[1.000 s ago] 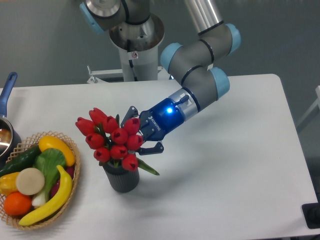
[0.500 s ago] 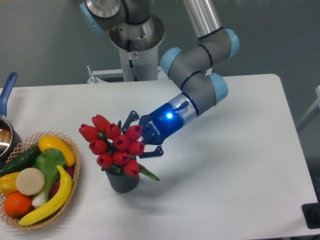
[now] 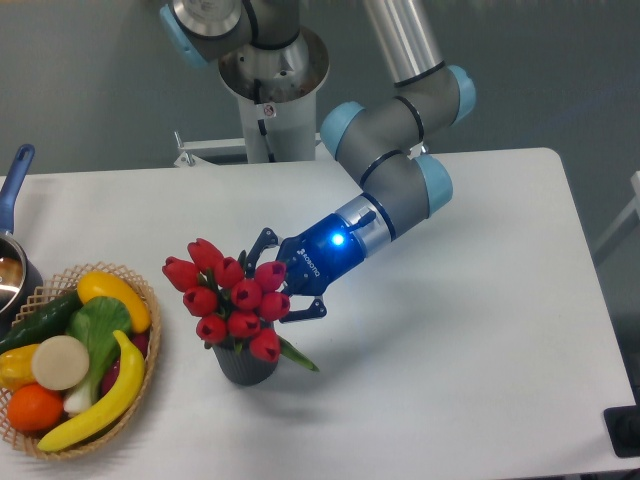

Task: Insert the flowers into the vase
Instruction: 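Lower the tulip stems deeper into the black vase, then open the gripper to release the tulips and pull back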

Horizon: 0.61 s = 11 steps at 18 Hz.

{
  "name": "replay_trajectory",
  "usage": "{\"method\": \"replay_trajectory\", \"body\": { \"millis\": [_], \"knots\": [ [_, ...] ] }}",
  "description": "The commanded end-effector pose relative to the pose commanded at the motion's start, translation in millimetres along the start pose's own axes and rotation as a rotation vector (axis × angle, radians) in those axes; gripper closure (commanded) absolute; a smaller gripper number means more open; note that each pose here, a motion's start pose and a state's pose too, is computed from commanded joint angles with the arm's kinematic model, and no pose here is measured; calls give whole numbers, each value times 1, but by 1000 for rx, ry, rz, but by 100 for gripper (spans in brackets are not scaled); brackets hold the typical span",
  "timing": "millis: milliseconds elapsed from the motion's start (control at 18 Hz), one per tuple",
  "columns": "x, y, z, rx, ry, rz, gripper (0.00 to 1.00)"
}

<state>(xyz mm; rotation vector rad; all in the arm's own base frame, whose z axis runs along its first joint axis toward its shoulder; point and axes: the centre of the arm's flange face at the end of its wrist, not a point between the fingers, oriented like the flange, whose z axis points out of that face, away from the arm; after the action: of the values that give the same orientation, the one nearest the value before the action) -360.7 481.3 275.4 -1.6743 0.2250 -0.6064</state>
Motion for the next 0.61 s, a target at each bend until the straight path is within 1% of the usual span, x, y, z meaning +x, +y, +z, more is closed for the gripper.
{"method": "replay_trajectory", "body": {
  "millis": [111,167,222,333,389,611],
  "knots": [
    [0,1,-1,-1,-2,1,44],
    [0,1,-1,-1,-2,3,33],
    [-1,1,-2,-1,-3,1,20],
    [0,3,-2,-2,-3,7,14],
    [1,6,-1,-2,-3,11,8],
    [1,8,-3,-3,-5,18,4]
  ]
}}
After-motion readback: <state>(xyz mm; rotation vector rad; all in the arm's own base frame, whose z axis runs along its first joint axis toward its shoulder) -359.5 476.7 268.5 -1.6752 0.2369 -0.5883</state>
